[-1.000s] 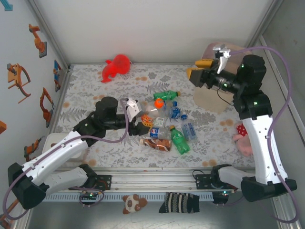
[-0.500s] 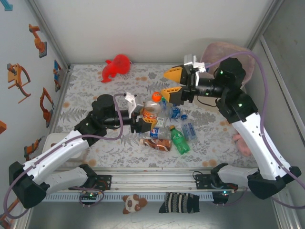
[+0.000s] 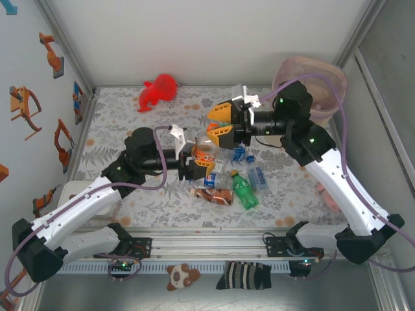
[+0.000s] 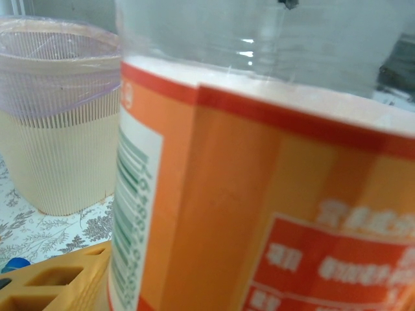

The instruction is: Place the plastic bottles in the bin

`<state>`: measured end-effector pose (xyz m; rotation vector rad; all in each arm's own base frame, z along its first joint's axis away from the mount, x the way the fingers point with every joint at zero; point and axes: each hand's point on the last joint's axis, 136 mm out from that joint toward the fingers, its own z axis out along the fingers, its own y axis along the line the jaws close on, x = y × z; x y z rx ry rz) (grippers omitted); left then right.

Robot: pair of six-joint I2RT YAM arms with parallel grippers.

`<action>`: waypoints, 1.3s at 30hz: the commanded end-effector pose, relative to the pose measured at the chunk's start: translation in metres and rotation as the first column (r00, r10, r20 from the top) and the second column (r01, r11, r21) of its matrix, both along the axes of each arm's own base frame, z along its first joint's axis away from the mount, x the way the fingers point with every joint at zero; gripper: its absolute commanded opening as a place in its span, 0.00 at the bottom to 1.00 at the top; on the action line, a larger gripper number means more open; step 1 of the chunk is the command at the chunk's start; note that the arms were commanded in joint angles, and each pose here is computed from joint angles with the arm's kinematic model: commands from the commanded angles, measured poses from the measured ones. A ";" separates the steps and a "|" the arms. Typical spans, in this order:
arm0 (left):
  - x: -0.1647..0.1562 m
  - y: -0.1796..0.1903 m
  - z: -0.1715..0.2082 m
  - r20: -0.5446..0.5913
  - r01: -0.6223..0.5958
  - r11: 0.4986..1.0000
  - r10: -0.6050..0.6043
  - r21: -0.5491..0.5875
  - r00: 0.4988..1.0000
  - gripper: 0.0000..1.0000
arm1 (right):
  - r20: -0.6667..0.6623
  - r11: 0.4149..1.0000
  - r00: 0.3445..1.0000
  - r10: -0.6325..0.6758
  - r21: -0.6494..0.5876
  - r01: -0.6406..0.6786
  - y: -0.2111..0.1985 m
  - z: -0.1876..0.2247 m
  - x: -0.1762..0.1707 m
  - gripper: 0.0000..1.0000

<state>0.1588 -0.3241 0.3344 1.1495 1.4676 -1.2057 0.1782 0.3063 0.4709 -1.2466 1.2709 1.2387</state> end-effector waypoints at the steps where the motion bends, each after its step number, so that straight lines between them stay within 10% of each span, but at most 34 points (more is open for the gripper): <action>1: -0.009 -0.002 0.024 0.045 0.038 0.998 -0.036 -0.059 0.998 0.53 | 0.027 0.999 0.999 0.033 0.006 -0.034 0.001 0.001 -0.007 0.51; 15: -0.008 0.000 0.030 0.066 0.028 0.997 -0.023 -0.076 0.998 0.54 | 0.031 0.999 0.998 0.047 0.007 -0.047 0.003 0.006 -0.013 0.20; 28: -0.002 0.014 0.033 0.101 -0.071 0.993 0.080 -0.095 0.992 0.80 | 0.050 0.977 0.979 -0.199 -0.064 0.202 -0.010 0.014 0.025 0.18; 34: 0.001 0.024 0.031 0.114 -0.131 0.987 0.141 -0.094 0.983 0.81 | -0.023 0.874 0.876 -0.482 -0.071 0.480 -0.056 0.029 0.089 0.17; 39: 0.004 0.028 0.029 0.117 -0.155 0.984 0.165 -0.092 0.979 0.81 | -0.126 0.660 0.650 -0.750 -0.076 0.747 -0.130 0.037 0.154 0.13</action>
